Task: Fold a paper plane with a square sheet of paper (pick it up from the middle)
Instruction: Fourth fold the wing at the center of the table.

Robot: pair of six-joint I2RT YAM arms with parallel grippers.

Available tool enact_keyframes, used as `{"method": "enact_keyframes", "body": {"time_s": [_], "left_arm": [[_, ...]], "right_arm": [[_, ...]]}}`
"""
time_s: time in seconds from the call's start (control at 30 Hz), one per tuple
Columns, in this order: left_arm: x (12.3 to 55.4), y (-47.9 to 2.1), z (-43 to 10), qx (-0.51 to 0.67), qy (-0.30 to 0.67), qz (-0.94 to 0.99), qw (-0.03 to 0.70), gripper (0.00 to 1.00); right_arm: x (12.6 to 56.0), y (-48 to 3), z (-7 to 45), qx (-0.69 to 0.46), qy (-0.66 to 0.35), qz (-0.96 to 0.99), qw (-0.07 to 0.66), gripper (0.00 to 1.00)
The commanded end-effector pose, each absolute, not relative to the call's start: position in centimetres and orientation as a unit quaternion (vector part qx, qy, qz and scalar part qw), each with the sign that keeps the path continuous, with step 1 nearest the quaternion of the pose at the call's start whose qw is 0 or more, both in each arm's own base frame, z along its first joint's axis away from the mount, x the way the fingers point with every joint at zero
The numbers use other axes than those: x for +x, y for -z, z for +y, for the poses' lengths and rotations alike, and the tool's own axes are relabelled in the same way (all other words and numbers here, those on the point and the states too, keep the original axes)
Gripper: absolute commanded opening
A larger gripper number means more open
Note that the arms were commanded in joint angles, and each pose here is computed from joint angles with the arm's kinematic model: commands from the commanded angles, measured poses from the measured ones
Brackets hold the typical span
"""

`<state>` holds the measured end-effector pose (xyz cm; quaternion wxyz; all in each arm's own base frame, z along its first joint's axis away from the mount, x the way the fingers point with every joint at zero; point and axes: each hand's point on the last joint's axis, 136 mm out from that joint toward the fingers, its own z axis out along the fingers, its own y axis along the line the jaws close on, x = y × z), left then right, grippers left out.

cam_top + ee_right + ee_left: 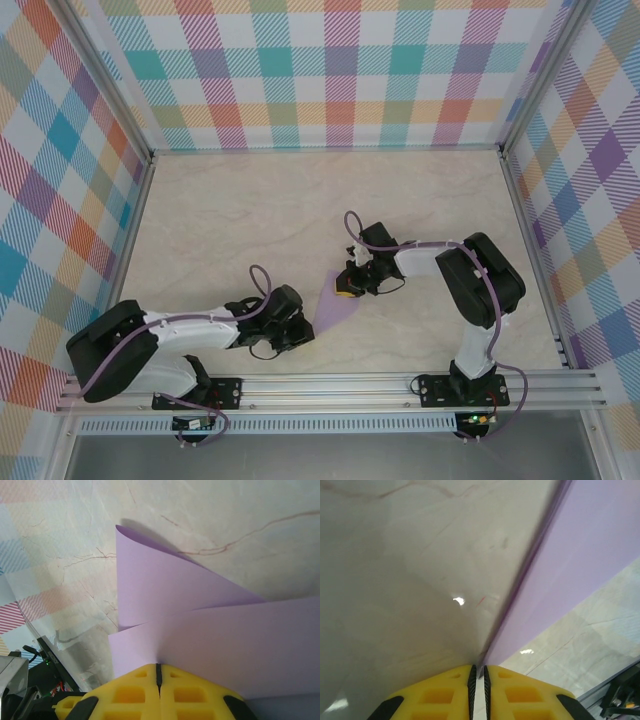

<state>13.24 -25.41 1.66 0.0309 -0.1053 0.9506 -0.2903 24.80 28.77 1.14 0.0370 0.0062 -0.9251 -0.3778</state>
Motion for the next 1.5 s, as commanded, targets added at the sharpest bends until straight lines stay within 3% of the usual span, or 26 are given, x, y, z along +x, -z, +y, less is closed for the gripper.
{"method": "enact_keyframes", "body": {"time_s": [0.0, 0.17, 0.3, 0.63, 1.13, 1.47], "left_arm": [[12.1, -1.6, -23.3, -0.095, 0.244, 0.965, 0.027, 0.14], [16.3, -7.4, -25.7, -0.075, 0.32, 0.936, 0.126, 0.13], [17.8, -8.6, -27.4, -0.074, 0.356, 0.919, 0.151, 0.09], [18.3, -4.5, -28.8, -0.076, 0.328, 0.934, 0.118, 0.0], [16.4, 0.4, -25.9, -0.098, 0.255, 0.959, 0.078, 0.0], [15.5, 1.5, -25.0, -0.106, 0.233, 0.965, 0.057, 0.0]], "right_arm": [[22.8, 4.3, 24.9, -0.028, 0.266, -0.961, 0.066, 0.05], [23.0, 3.4, 25.2, -0.026, 0.274, -0.96, 0.06, 0.05], [23.2, 2.7, 25.5, -0.021, 0.283, -0.957, 0.054, 0.05], [23.9, 1.0, 26.3, -0.008, 0.301, -0.952, 0.044, 0.06], [24.4, -1.2, 27.2, 0.017, 0.332, -0.943, 0.024, 0.06], [23.3, -6.0, 30.4, 0.116, 0.404, -0.907, -0.021, 0.06]]}}
